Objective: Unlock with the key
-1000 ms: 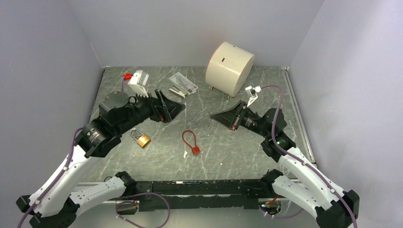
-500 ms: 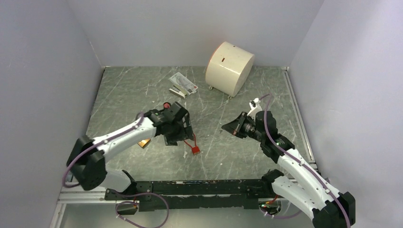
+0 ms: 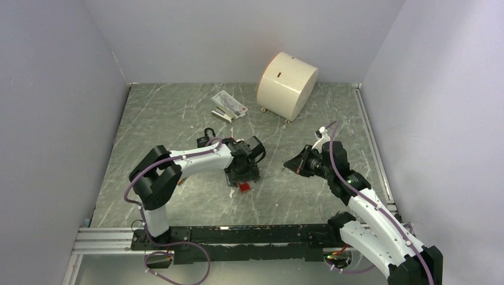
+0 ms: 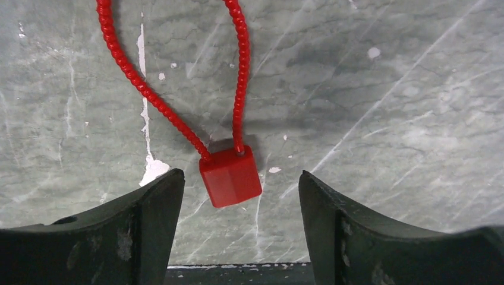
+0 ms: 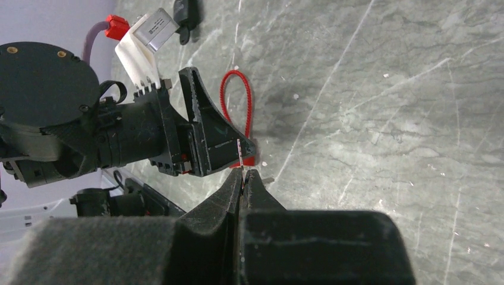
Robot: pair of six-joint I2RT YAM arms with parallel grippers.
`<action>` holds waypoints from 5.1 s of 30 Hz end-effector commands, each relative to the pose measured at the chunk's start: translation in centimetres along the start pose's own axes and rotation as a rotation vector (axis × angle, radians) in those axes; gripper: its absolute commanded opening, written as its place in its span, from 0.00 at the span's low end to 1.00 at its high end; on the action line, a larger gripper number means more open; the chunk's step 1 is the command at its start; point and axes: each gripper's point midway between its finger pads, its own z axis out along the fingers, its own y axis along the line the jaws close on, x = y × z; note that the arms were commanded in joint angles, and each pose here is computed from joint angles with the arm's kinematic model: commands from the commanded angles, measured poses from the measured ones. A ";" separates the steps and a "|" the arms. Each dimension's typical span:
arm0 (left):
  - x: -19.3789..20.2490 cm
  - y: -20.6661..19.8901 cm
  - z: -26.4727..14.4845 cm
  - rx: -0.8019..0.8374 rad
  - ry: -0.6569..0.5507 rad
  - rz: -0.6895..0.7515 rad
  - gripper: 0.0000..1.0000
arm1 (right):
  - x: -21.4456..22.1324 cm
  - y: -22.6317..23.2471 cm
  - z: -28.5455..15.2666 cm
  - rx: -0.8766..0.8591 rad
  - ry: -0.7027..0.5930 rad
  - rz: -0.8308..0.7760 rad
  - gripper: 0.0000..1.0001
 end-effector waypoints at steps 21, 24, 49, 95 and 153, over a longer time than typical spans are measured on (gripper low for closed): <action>-1.8 -2.3 -1.1 0.123 -0.014 -0.030 0.02 | -1.4 9.0 -3.0 -0.455 -0.025 -0.228 0.00; -3.5 -3.0 -3.6 0.196 -0.019 -0.037 0.02 | -1.9 10.8 -3.9 -0.544 -0.050 -0.252 0.00; -4.8 -5.9 -20.0 0.692 0.258 -0.054 0.03 | -2.8 15.7 -6.9 -0.803 -0.061 -0.463 0.00; -7.3 -5.4 -19.0 0.751 0.251 -0.313 0.02 | -0.7 14.0 0.8 -0.569 0.078 -0.382 0.00; -8.9 -5.0 -18.9 0.764 0.082 -0.327 0.02 | -1.7 12.8 5.1 -0.315 0.190 -0.049 0.00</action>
